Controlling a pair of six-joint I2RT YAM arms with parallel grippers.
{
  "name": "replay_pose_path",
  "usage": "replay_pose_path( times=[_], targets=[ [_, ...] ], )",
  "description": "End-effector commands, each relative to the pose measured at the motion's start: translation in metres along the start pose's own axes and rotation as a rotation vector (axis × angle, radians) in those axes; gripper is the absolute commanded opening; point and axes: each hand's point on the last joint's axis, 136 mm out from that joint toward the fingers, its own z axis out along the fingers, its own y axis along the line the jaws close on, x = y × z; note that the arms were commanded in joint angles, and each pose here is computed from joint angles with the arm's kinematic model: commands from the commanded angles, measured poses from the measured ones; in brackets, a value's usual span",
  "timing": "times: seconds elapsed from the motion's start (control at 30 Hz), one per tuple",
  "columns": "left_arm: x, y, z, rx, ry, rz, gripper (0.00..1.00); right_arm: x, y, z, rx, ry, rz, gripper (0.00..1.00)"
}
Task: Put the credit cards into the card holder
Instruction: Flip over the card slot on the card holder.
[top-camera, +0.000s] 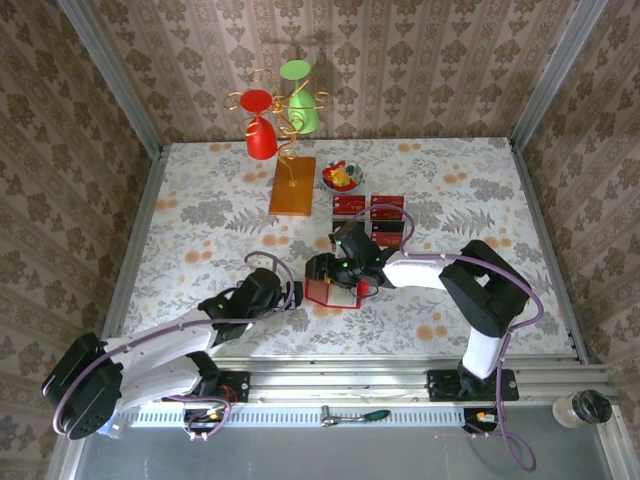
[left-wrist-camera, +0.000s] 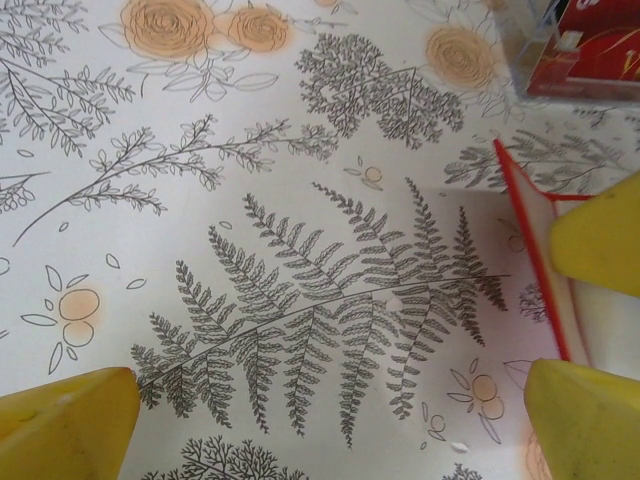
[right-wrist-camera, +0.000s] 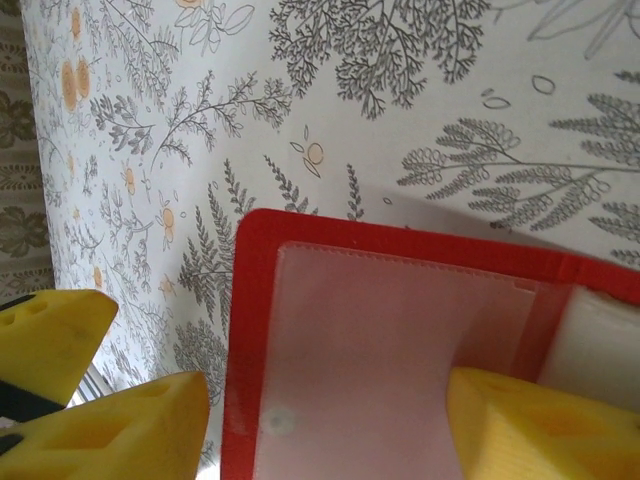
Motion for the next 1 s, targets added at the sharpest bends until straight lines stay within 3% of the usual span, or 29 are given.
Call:
replay_pose_path(
  times=[0.0, 0.07, 0.23, 0.4, 0.5, 0.97],
  targets=[
    [-0.010, -0.006, 0.000, 0.015, -0.018, -0.016, 1.00, -0.001, -0.002, -0.007, -0.004, -0.016, -0.004, 0.58],
    [-0.010, -0.006, 0.000, 0.013, -0.018, -0.015, 1.00, 0.001, -0.003, -0.008, -0.007, -0.016, -0.002, 0.49],
    [-0.009, -0.005, 0.001, 0.008, -0.016, -0.010, 1.00, 0.002, -0.003, -0.011, -0.013, -0.022, 0.000, 0.41],
    [-0.009, -0.006, 0.003, 0.009, -0.009, -0.002, 1.00, 0.001, -0.007, -0.008, 0.000, -0.012, 0.003, 0.18],
    [-0.011, -0.008, 0.004, 0.013, -0.008, 0.007, 1.00, -0.001, -0.006, -0.004, -0.003, -0.001, 0.000, 0.09],
    [-0.020, -0.023, 0.019, 0.027, 0.020, 0.059, 1.00, 0.004, -0.015, 0.007, 0.019, 0.036, 0.011, 0.08]
  ],
)
